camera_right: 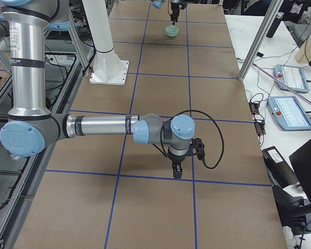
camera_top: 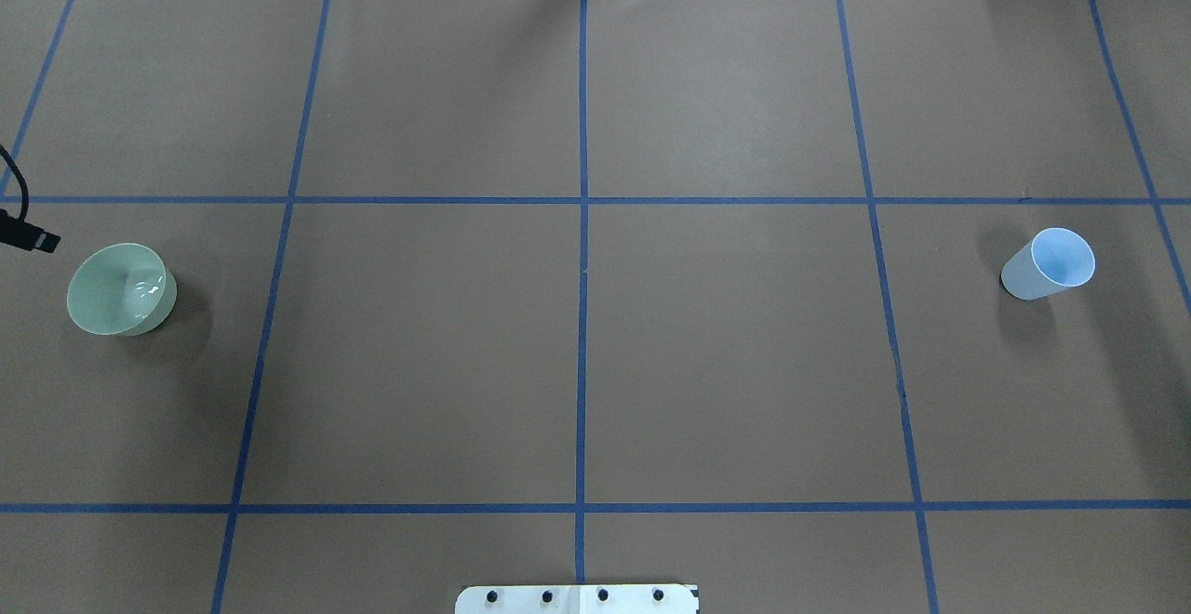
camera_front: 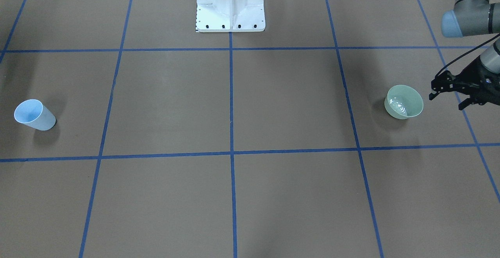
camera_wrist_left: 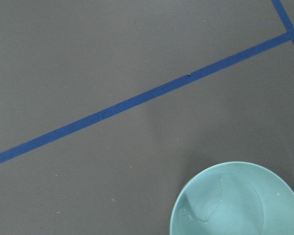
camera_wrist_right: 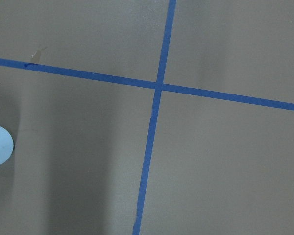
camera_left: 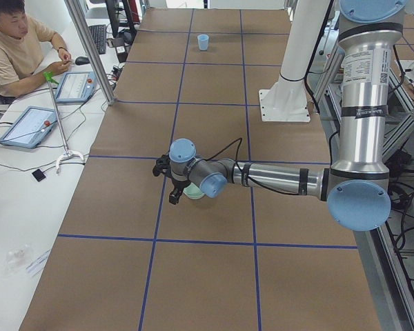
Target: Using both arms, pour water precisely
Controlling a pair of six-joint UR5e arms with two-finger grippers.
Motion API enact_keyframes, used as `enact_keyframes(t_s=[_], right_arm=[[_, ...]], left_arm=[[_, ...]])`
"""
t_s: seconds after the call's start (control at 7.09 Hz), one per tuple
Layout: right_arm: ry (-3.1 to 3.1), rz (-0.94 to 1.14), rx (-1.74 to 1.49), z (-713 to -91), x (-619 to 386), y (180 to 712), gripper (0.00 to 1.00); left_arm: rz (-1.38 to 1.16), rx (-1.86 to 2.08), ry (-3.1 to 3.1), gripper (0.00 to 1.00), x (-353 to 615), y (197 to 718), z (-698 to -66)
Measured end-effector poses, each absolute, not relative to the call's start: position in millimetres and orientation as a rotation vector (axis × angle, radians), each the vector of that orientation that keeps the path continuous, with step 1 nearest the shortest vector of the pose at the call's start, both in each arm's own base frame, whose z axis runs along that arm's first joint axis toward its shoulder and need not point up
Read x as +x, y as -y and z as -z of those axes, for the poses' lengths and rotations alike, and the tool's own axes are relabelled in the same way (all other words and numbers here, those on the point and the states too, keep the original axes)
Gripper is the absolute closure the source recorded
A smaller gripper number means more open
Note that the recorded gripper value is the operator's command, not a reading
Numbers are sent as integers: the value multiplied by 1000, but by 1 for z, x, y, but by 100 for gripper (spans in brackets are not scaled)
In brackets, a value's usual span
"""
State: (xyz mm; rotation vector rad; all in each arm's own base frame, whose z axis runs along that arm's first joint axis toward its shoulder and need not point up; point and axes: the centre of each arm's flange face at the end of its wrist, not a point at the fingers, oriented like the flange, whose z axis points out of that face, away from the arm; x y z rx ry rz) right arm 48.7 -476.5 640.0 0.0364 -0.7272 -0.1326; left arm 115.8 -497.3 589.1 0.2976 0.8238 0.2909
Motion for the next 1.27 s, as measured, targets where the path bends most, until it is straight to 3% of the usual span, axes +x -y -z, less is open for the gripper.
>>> enact_keyframes(t_s=[0.71, 1.27], right_arm=[[727, 134, 39, -639, 49, 478, 0], [727, 135, 42, -637, 49, 480, 0]], left_arm=[[-241, 250, -657, 0, -45, 508, -630], [-188, 216, -593, 0, -73, 495, -645]])
